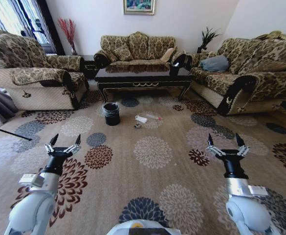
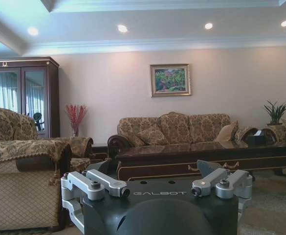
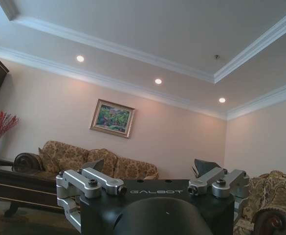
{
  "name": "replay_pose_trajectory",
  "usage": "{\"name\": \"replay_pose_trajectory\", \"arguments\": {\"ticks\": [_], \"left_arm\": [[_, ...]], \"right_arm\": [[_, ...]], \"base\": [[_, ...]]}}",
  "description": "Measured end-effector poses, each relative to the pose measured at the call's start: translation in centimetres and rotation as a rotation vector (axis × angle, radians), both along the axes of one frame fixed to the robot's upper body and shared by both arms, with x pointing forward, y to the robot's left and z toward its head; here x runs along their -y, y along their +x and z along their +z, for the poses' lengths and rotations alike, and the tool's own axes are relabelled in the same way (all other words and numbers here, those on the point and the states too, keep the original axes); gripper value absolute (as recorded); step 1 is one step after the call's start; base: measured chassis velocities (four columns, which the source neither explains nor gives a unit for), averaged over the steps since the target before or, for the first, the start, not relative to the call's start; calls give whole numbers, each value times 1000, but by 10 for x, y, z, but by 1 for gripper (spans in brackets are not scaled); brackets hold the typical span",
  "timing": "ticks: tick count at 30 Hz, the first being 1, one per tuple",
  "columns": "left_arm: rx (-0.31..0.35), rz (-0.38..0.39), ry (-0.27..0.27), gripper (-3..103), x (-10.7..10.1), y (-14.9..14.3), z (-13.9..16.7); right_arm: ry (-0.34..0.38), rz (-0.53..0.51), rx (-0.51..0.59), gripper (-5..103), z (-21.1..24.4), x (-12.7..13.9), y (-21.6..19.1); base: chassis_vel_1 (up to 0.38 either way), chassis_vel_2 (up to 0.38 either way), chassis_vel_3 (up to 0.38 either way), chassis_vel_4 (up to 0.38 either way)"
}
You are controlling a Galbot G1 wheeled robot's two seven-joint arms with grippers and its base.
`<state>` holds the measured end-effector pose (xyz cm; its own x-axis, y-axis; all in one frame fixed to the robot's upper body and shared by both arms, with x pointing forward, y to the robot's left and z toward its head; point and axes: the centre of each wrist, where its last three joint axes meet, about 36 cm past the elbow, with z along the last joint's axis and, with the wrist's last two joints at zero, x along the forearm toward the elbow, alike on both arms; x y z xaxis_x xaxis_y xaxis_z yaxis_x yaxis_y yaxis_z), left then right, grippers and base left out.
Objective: Move to the front of the table and pick up the trash from the floor, then place it into the trash bin.
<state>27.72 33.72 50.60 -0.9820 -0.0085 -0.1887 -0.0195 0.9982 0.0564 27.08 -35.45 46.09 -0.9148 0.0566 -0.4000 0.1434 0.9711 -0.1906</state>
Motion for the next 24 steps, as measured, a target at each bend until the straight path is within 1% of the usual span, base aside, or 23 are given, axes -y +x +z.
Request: {"name": "replay_pose_trajectory", "arguments": {"ticks": [5,11,13,22,24], "left_arm": [[2,-1,-12,100,2,0,4],[-38,26,-7,100,4,-4,1],[-51,32,-4,100,6,-7,3],[-59,39,-5,100,10,-12,8],[-63,43,-7,100,11,-15,8]], "right_arm": [[-9,2,-23,100,-5,1,-3],[-6,0,-61,100,-15,1,-9],[11,0,-80,100,-18,-2,-11],[32,2,-84,100,-21,-7,-13],[20,13,-76,100,-24,-6,-14]], "base": [[0,0,0,0],[0,0,0,0],[0,0,0,0],[0,0,0,0],[0,0,0,0]]}}
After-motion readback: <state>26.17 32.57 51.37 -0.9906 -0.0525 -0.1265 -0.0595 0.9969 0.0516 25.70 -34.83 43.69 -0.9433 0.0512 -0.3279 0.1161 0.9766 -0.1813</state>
